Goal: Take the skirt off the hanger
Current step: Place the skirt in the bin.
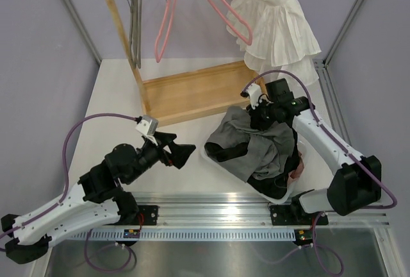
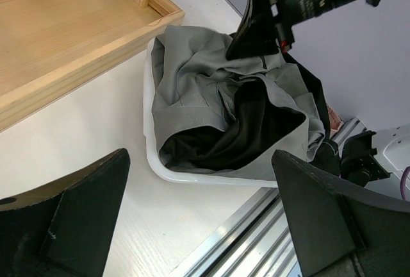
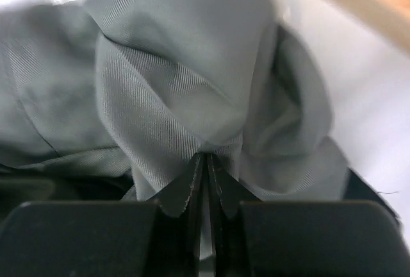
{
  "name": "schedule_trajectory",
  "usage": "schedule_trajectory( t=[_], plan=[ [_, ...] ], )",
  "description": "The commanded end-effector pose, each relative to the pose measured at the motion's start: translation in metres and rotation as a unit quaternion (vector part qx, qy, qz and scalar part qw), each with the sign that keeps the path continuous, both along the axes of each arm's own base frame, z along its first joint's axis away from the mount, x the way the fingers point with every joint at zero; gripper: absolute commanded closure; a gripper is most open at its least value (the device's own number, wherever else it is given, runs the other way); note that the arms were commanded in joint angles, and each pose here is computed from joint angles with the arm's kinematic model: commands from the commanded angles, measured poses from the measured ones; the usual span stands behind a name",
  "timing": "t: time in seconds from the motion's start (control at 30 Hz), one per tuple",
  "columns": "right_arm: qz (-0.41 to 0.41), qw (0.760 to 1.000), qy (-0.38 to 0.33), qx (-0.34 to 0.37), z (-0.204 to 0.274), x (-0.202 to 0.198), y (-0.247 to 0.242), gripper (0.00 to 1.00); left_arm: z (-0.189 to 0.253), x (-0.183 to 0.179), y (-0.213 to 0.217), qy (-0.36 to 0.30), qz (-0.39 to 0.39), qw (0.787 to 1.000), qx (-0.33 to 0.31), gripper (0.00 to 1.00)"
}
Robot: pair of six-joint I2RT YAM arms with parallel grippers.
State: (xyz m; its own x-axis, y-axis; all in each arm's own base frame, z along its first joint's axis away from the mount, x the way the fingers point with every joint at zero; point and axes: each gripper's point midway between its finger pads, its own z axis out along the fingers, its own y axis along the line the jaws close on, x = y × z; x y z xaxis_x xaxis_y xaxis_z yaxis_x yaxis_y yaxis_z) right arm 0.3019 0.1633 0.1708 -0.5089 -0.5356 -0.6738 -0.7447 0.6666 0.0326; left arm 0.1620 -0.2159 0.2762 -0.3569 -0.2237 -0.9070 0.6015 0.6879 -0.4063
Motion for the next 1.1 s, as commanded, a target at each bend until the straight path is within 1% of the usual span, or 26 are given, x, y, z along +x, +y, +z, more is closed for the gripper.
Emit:
schedule_trajectory(
  t=[0.0, 0.03, 0.13, 0.23, 0.3, 0.37, 0.4, 0.43, 0.47, 0.5, 0.57, 0.6, 0.63, 0.73, 0.77, 0.87, 0.9, 0.93, 0.97, 1.03, 1.07],
  plan=[
    [0.045, 0.996, 0.063, -0.042, -0.047, -0.020, -0.003, 0.89, 0.011, 0.005, -0.002, -0.013, 0.010, 1.000, -0.025, 0.02],
    [0.058, 0.992, 0.089, -0.062, -0.063, -0.035, -0.006, 0.89, 0.009, 0.005, -0.002, -0.012, 0.011, 1.000, -0.023, 0.02],
    [0.079, 0.985, 0.122, -0.092, -0.085, -0.053, -0.013, 0.89, 0.007, 0.006, -0.002, -0.012, 0.012, 1.000, -0.023, 0.02],
    [0.083, 0.982, 0.135, -0.103, -0.095, -0.060, -0.018, 0.89, 0.005, 0.007, -0.003, -0.011, 0.013, 1.000, -0.023, 0.01],
    [0.080, 0.984, 0.122, -0.106, -0.090, -0.057, -0.020, 0.89, 0.003, 0.007, -0.003, -0.009, 0.013, 1.000, -0.022, 0.01],
    [0.074, 0.988, 0.093, -0.103, -0.070, -0.048, -0.018, 0.87, 0.002, 0.006, -0.002, -0.007, 0.013, 1.000, -0.022, 0.01],
    [0.073, 0.989, 0.079, -0.098, -0.054, -0.048, -0.019, 0.84, 0.003, 0.006, -0.002, -0.007, 0.014, 1.000, -0.023, 0.01],
    [0.076, 0.992, 0.046, -0.089, -0.028, -0.039, -0.015, 0.83, 0.003, 0.006, -0.002, -0.008, 0.014, 1.000, -0.024, 0.01],
    [0.079, 0.993, 0.030, -0.083, -0.011, -0.036, -0.014, 0.82, 0.004, 0.006, -0.001, -0.008, 0.015, 1.000, -0.024, 0.01],
    [0.082, 0.994, 0.003, -0.072, 0.024, -0.035, -0.013, 0.77, 0.006, 0.006, 0.000, -0.010, 0.016, 0.999, -0.026, 0.01],
    [0.100, 0.992, -0.030, -0.066, 0.058, -0.037, -0.013, 0.70, 0.007, 0.006, 0.001, -0.012, 0.016, 0.999, -0.028, 0.01],
    [0.105, 0.992, -0.035, -0.063, 0.073, -0.044, -0.015, 0.67, 0.008, 0.006, 0.001, -0.012, 0.016, 0.999, -0.028, 0.01],
    [0.110, 0.990, -0.072, -0.056, 0.103, -0.040, -0.014, 0.62, 0.009, 0.006, 0.001, -0.013, 0.016, 0.999, -0.030, 0.01],
    [0.104, 0.986, -0.127, -0.040, 0.153, -0.039, -0.015, 0.58, 0.009, 0.005, -0.001, -0.012, 0.013, 0.999, -0.033, 0.01],
    [0.100, 0.984, -0.141, -0.035, 0.164, -0.037, -0.014, 0.54, 0.009, 0.005, -0.002, -0.011, 0.012, 0.999, -0.035, 0.01],
    [0.051, 0.977, -0.205, -0.010, 0.212, -0.016, -0.016, 0.48, 0.007, 0.005, -0.004, -0.007, 0.009, 0.999, -0.034, 0.01],
    [0.034, 0.973, -0.230, -0.006, 0.225, -0.003, -0.017, 0.48, 0.007, 0.004, -0.004, -0.007, 0.009, 0.999, -0.035, 0.01],
    [0.004, 0.967, -0.255, 0.011, 0.248, 0.006, -0.024, 0.47, 0.007, 0.004, -0.004, -0.005, 0.008, 0.999, -0.035, 0.01],
    [-0.013, 0.965, -0.261, 0.018, 0.255, 0.018, -0.027, 0.46, 0.008, 0.003, -0.004, -0.004, 0.007, 0.999, -0.035, 0.01],
    [-0.048, 0.950, -0.304, 0.059, 0.297, 0.032, -0.035, 0.44, 0.007, 0.003, -0.002, -0.003, 0.009, 0.999, -0.035, 0.01],
    [-0.075, 0.944, -0.313, 0.067, 0.307, 0.042, -0.050, 0.43, 0.008, 0.003, -0.002, -0.002, 0.010, 0.999, -0.037, 0.01]
  ],
)
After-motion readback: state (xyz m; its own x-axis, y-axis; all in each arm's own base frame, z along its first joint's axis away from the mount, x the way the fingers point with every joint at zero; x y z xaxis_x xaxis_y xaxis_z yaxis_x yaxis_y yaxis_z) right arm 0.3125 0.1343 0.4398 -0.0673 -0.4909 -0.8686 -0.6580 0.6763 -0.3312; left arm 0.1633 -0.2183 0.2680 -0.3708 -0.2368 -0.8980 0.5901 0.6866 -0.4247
